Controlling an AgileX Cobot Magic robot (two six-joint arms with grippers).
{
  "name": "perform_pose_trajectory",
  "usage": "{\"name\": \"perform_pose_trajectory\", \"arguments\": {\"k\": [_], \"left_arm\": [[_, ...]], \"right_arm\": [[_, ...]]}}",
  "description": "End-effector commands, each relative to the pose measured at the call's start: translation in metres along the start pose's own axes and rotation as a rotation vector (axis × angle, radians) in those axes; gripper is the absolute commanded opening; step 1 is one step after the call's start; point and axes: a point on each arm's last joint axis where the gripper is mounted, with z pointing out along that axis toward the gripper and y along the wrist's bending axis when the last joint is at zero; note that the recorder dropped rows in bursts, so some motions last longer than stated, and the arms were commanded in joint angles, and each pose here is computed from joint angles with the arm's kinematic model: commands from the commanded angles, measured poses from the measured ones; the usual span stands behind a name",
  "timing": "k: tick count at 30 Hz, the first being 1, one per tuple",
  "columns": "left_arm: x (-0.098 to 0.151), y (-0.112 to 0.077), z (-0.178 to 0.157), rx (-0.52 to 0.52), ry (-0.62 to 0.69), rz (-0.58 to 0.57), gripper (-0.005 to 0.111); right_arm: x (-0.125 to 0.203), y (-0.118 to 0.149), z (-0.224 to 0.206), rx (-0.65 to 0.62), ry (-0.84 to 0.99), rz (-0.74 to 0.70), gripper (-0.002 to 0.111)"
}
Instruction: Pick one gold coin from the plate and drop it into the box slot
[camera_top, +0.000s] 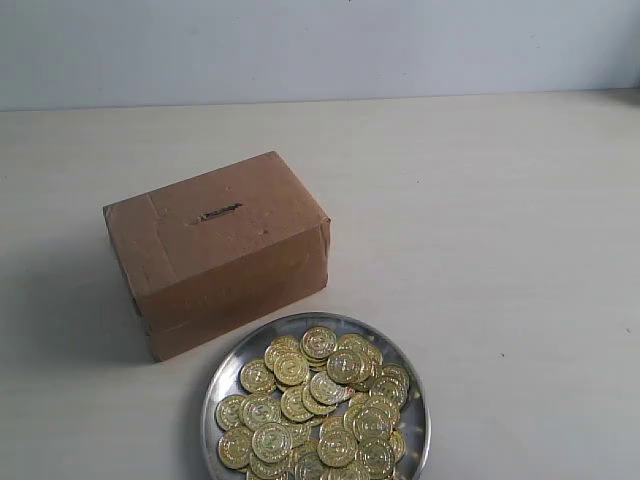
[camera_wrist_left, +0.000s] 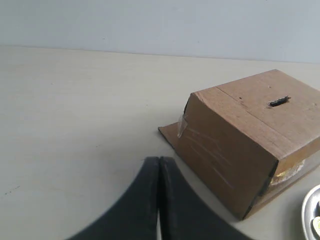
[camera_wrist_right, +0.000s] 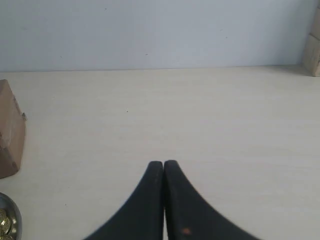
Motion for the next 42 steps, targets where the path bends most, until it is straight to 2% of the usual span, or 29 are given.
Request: {"name": "perform_pose_trajectory", "arguments": {"k": [1,31,40,42], "left_arm": [[0.0004,-0.0006,0.0,0.01,-0.006,-0.016,0.0],[0.0004,-0.0006,0.0,0.01,-0.006,-0.016,0.0],[0.0004,-0.0006,0.0,0.01,-0.006,-0.016,0.0],[0.0004,-0.0006,0.0,0.01,-0.006,-0.016,0.0]], "right_arm": [[0.0009,-0.0002,0.0001,0.003,-0.005,-0.007,0.0],[0.0007,-0.0002,0.0001,0.003,-0.007,-0.007,0.0],[-0.0052,0.0005,-0.0001,-0.004,-0.071,-0.007,0.0],[-0.0082,0.0016,-0.0004,-0.019,-0.104,0.04,0.0]]}}
